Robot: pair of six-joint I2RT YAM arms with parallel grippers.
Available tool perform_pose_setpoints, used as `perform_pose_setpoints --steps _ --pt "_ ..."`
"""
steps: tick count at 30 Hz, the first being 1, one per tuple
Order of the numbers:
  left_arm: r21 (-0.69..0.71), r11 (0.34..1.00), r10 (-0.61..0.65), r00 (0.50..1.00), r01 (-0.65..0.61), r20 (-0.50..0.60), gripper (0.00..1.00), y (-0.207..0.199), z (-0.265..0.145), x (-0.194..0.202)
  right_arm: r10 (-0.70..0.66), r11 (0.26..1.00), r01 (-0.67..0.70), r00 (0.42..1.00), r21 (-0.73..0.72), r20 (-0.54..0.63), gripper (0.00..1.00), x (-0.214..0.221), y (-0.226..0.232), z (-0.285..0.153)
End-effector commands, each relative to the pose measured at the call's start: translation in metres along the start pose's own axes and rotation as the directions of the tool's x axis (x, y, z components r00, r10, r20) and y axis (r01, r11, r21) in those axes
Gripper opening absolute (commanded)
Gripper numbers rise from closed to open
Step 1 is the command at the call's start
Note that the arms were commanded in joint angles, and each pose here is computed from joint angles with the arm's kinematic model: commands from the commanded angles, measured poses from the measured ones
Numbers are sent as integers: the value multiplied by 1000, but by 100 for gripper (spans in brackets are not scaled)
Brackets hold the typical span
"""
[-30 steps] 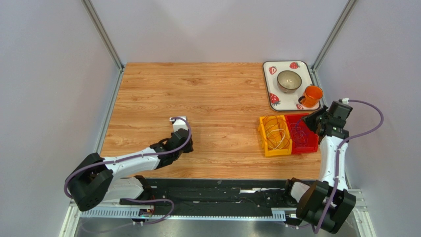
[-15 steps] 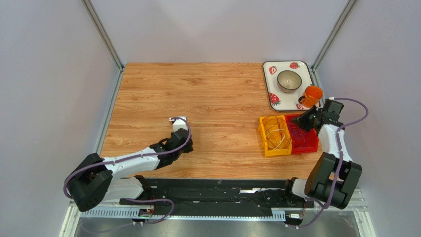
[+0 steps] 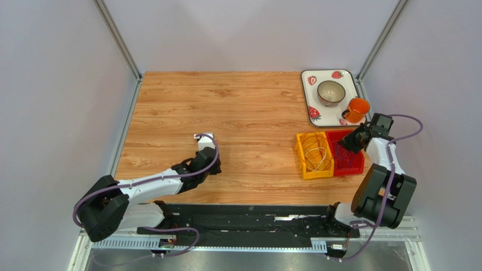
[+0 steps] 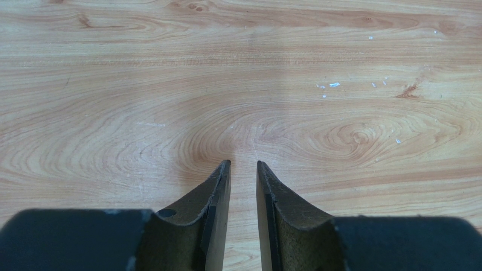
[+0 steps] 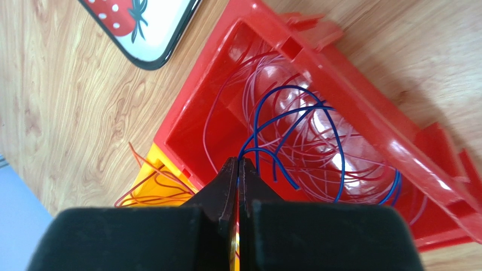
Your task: Untangle the cables
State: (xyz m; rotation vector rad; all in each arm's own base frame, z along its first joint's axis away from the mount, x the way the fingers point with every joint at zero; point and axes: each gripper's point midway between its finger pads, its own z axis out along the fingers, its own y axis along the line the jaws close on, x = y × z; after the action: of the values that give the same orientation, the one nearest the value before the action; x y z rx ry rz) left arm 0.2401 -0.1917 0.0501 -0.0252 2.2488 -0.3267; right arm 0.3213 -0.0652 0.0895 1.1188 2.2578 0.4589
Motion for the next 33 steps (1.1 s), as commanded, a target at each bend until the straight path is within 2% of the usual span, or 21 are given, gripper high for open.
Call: perform_pose_setpoints --steps 1,6,8,9,10,12,15,21,23,24,25,28,33 --pt "20 999 -28 999 27 41 32 -9 -1 -15 -29 999 27 996 34 79 0 -24 3 -10" --pt "19 999 -27 999 26 40 31 -9 -1 -14 -53 998 50 996 47 71 2 -23 0 -10" --pt "20 999 -28 999 27 41 31 -9 -1 -15 -54 999 54 997 6 52 14 -19 7 -10" --pt "20 999 -26 999 26 41 31 -9 -1 -15 -58 998 59 997 -11 50 33 -18 12 -11" --pt "20 999 -28 999 27 41 31 -9 -1 -15 -68 997 69 996 -22 58 40 -19 16 -15" --pt "20 999 -28 999 27 41 31 -9 -1 -15 -89 996 92 993 -23 78 52 -24 25 -23" --pt "20 999 -28 999 27 41 31 -9 -1 -15 -111 992 117 988 -51 103 62 -30 40 -40" --pt "18 1000 -27 999 26 39 31 -9 -1 -14 -139 983 155 979 -94 152 58 -34 62 -76" --pt "18 1000 -27 999 26 39 31 -9 -1 -14 -136 984 152 978 -93 159 49 -30 62 -83" --pt "19 999 -27 999 26 40 31 -9 -1 -15 -134 983 152 977 -100 168 37 -24 60 -88" --pt "17 1000 -24 999 24 38 31 -8 0 -14 -114 983 138 977 -121 181 20 -14 59 -96" --pt "20 999 -27 999 26 39 31 -9 -1 -15 -89 991 103 986 -91 141 7 10 38 -89" --pt "22 999 -26 999 25 39 31 -10 -1 -15 -86 996 87 991 -2 107 6 39 2 -78"
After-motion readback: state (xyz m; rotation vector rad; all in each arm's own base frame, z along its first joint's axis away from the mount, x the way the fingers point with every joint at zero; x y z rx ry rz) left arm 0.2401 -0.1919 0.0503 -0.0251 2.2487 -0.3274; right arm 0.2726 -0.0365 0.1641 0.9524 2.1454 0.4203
